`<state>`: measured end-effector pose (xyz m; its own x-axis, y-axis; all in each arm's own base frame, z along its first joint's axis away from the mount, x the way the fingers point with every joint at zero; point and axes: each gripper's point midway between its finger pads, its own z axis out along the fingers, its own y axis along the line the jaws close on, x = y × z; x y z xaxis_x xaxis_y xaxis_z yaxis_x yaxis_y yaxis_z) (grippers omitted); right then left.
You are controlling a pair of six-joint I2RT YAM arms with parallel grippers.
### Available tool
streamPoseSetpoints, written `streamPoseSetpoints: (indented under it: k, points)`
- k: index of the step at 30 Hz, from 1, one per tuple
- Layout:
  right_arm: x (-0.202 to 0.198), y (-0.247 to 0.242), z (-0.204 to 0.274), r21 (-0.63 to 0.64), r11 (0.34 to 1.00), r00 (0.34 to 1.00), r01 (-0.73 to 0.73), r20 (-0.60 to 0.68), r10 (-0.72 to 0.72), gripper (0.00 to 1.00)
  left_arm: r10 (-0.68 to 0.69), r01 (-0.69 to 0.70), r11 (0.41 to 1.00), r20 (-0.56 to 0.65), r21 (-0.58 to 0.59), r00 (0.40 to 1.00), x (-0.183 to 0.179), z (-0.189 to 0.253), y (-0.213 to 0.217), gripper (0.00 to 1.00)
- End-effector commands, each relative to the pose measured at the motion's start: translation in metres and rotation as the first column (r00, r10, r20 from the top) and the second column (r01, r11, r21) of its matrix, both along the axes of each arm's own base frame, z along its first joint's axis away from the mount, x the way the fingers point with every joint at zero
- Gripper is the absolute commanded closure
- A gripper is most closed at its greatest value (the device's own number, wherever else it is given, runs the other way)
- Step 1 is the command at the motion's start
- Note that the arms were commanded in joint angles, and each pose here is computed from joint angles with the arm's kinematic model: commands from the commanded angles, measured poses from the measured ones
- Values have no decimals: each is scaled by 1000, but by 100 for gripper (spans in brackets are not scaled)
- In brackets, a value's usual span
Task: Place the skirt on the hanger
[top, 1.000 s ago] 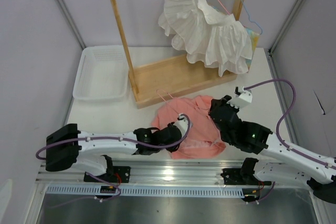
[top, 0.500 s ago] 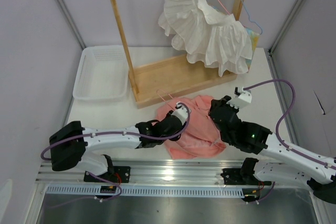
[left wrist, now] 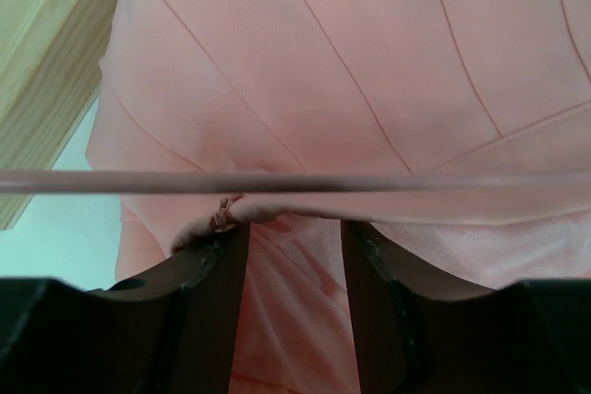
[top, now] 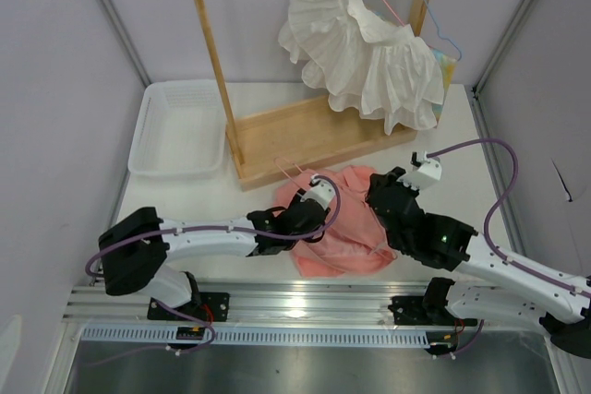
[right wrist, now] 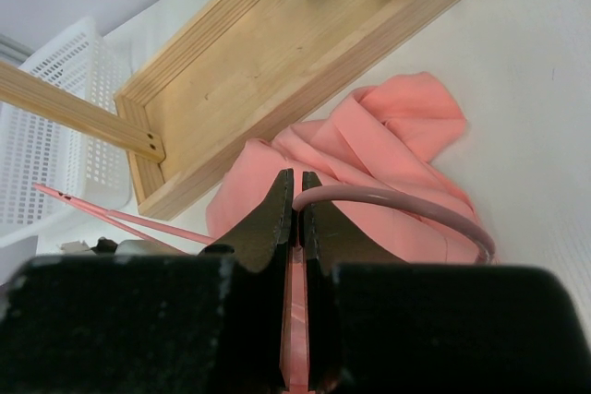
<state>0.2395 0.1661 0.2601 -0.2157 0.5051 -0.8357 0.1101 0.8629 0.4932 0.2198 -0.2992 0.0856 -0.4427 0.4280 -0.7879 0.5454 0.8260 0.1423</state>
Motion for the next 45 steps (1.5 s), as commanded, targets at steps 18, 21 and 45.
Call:
streamPoseSetpoints:
  k: [18,21,45]
  points:
    - [4,-7,13,36,998,998,44,40,-46,100,147,-144,986,34,-81,989,35,15,-15,87]
    - [4,-7,12,32,999,998,43,38,-44,100,130,-126,986,31,-111,991,36,24,-18,100]
    - [5,-5,7,20,999,999,27,27,-27,100,-91,67,987,-173,-144,981,-15,16,-25,91]
